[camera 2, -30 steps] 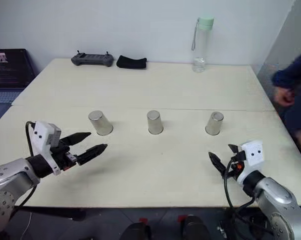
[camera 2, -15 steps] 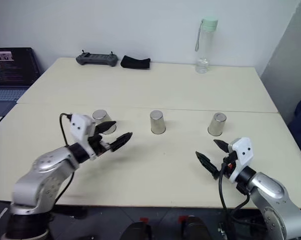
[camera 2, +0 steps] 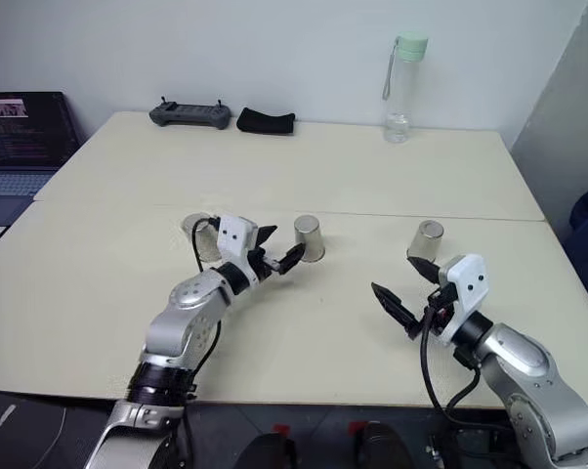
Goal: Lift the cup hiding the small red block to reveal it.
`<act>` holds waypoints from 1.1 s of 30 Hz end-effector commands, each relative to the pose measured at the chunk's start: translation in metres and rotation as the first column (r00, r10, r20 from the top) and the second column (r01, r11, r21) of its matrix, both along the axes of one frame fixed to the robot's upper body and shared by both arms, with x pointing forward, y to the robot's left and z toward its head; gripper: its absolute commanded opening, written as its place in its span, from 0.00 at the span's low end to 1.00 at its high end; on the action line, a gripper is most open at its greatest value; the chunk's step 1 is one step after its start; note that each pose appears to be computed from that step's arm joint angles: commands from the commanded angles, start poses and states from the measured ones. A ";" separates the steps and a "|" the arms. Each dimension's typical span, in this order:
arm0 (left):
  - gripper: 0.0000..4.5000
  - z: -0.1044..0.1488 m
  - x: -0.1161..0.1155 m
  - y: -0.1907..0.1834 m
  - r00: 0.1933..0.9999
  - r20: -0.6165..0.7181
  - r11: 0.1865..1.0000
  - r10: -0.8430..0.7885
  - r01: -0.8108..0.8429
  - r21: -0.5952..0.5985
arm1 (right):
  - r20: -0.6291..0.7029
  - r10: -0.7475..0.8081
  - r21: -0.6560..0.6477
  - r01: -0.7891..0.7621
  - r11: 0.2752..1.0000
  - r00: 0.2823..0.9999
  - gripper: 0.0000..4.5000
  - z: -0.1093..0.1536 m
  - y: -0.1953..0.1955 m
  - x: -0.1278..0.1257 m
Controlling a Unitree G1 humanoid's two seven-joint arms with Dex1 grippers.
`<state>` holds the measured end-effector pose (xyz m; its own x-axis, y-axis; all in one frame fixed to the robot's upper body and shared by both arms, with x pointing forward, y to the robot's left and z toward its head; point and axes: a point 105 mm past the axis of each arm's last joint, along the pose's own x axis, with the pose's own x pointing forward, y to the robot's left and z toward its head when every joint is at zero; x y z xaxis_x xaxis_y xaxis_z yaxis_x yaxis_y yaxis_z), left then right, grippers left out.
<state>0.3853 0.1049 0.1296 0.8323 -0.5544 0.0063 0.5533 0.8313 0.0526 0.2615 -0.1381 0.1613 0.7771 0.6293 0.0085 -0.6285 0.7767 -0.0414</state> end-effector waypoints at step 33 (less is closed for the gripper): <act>0.60 0.019 0.011 -0.030 0.990 0.078 0.993 -0.114 0.115 -0.012 | 0.031 -0.074 0.015 0.074 0.997 0.997 1.00 0.009 -0.001 -0.003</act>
<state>0.4020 0.0777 0.1198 0.7811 -0.6242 0.0154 0.6231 0.7808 0.0462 0.2607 -0.1401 0.1594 0.8210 0.5710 -0.0015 -0.5709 0.8208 -0.0207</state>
